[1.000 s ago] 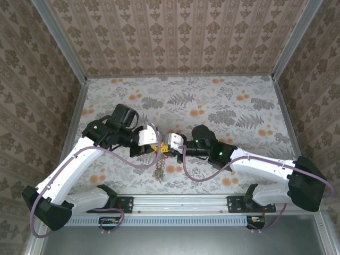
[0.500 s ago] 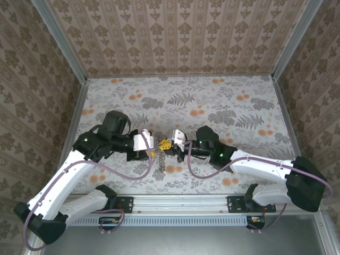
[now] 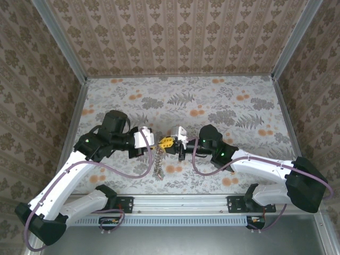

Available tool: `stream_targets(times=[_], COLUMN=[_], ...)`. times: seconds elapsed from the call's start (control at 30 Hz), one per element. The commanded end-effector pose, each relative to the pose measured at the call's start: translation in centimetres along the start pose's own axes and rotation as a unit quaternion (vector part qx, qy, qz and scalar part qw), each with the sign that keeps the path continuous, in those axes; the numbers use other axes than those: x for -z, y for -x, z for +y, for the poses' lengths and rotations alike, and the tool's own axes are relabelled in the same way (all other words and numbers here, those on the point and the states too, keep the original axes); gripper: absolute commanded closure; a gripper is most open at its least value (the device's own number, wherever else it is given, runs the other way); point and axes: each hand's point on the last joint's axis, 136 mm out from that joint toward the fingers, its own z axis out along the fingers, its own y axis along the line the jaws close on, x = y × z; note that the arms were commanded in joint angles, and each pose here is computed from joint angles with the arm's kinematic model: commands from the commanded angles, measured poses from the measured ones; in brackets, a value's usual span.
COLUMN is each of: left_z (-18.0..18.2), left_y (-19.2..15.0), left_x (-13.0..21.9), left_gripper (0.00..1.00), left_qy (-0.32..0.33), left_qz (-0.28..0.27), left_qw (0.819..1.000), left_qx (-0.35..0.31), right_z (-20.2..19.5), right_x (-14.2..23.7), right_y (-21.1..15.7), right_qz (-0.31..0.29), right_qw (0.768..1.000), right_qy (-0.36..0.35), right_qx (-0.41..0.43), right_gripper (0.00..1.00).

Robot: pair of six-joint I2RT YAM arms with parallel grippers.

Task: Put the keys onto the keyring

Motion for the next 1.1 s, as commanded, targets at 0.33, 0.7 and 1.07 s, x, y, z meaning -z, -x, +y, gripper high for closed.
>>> stream_targets(times=[0.33, 0.7, 1.07], left_z=[0.0, -0.8, -0.2], left_y=[1.5, 3.2, 0.7], left_x=[-0.4, -1.4, 0.3], left_gripper=[1.0, 1.0, 1.0], left_qy=[0.0, 0.008, 0.078], left_qz=[-0.047, -0.055, 0.008], left_qw=[0.999, 0.997, 0.994], left_qx=[-0.002, -0.045, -0.07], right_z=[-2.3, -3.5, -1.4], right_x=[0.6, -1.2, -1.0], right_y=[5.3, 2.8, 1.1], right_qz=[-0.145, -0.083, -0.027], right_qw=[0.986, 0.984, 0.993], right_qy=[-0.052, -0.142, -0.119], right_qx=[-0.063, -0.065, 0.005], right_gripper=[1.0, 1.0, 1.0])
